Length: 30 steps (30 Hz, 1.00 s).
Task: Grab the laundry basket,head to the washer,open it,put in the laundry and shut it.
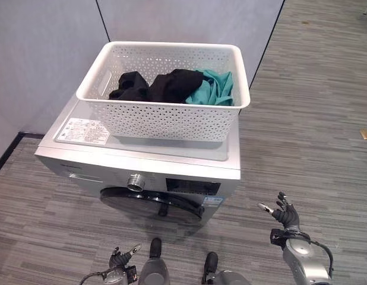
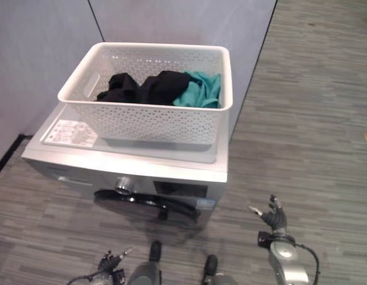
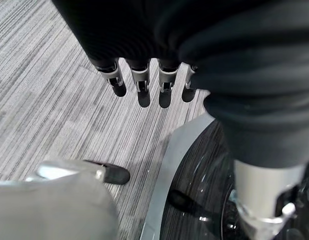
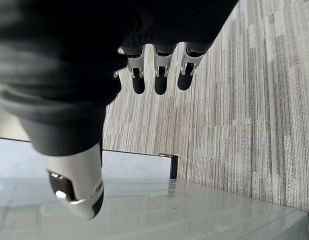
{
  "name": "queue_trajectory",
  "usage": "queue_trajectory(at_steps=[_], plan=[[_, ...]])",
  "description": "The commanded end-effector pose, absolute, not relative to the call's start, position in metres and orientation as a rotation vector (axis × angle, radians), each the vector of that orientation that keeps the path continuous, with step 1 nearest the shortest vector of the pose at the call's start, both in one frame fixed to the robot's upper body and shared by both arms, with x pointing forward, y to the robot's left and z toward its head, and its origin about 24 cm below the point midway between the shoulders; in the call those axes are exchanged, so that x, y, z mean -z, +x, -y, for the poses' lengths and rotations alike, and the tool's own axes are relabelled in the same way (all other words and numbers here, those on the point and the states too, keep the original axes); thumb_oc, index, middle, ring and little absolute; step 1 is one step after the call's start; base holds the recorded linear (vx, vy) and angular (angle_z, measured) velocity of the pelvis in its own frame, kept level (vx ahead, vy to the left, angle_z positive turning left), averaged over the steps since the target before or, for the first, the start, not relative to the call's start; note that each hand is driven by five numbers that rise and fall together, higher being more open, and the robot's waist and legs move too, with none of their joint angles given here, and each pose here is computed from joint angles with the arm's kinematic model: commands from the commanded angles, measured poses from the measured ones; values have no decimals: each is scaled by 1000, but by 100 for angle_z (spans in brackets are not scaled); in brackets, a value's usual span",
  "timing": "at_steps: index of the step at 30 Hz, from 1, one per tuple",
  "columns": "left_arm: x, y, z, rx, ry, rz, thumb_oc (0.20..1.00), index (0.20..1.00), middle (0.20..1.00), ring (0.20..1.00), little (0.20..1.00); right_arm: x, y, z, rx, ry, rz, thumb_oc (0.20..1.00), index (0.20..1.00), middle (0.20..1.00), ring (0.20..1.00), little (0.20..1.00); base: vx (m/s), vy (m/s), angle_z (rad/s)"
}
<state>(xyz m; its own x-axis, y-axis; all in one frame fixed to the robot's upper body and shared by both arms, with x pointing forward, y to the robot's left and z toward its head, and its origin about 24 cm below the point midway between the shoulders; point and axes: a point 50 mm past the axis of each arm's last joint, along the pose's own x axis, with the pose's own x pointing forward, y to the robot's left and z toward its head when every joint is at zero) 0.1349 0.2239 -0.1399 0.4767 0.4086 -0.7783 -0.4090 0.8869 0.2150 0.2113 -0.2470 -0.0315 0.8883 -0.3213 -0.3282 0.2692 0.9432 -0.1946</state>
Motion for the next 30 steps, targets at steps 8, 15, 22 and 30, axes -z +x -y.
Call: queue_trajectory(at_steps=[8,15,22,30], plan=[[132,149,-214,-374,81,-856,1000,1000,1000,1000,1000,5,211,260,291,-400,-233,1000,1000,1000,1000,1000,-63,235,38],[124,165,-210,-268,211,-802,1000,1000,1000,1000,1000,-3,218,267,293,-553,-194,1000,1000,1000,1000,1000,-103,264,24],[112,178,-231,-308,271,-729,1000,1000,1000,1000,1000,-9,241,271,155,-803,-193,1000,1000,1000,1000,1000,-119,74,-8],[109,167,-237,-248,313,-702,1000,1000,1000,1000,1000,-23,273,276,-16,-1102,-196,1000,1000,1000,1000,1000,-1,-170,21]])
